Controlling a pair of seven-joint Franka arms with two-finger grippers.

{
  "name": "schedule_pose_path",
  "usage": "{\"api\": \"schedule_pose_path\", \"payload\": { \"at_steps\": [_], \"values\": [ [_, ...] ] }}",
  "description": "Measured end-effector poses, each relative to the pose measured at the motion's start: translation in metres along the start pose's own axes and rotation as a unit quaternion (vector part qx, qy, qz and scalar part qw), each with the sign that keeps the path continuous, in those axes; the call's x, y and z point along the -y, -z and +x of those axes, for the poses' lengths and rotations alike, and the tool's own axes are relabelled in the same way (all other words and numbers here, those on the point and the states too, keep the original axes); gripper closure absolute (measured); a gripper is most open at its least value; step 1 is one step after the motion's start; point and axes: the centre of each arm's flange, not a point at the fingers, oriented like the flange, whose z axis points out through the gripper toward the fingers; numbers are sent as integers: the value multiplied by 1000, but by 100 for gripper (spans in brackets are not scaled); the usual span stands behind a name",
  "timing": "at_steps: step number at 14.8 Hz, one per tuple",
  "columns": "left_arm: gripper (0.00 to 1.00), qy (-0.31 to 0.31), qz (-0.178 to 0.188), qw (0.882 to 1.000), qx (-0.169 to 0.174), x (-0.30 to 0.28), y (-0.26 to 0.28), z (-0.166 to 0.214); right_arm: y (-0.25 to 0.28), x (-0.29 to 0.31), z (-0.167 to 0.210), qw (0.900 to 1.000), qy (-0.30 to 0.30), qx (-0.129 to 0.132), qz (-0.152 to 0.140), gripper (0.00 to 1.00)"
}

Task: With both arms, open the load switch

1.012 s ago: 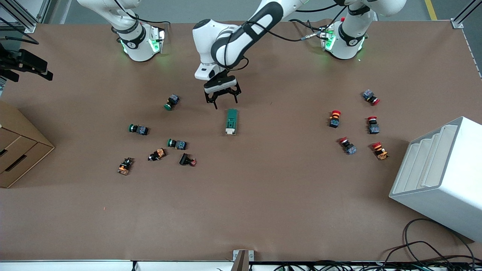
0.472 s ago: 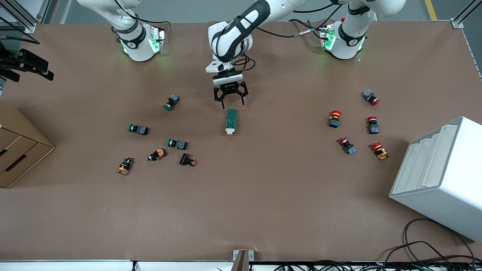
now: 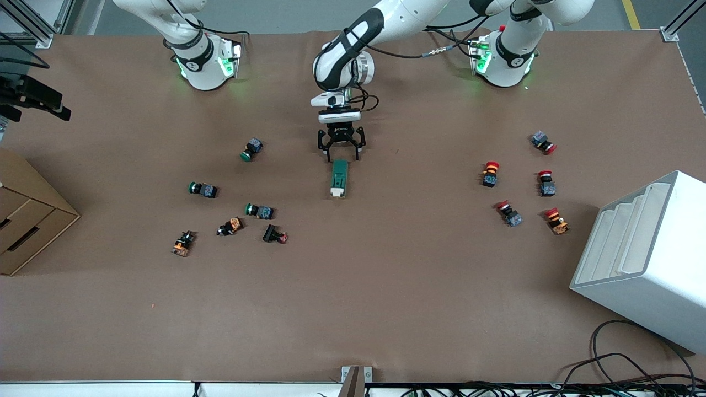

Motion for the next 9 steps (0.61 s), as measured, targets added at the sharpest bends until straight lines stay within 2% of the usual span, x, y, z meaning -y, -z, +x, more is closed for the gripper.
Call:
{"api": "schedule_pose_path", "payload": {
  "at_steps": [5,7,9],
  "values": [
    [2,-18,-10,1000,-22,1,-2,-4,-32,-6,35,1000,-3,5,-14,0],
    [2,-24,-15,999,-31,-1,1,-6,-38,3,41,1000,-2,3,-7,0],
    [2,-27,-18,999,-36,-2,4,-8,-42,18,45,999,-37,2,11,0]
  ]
}}
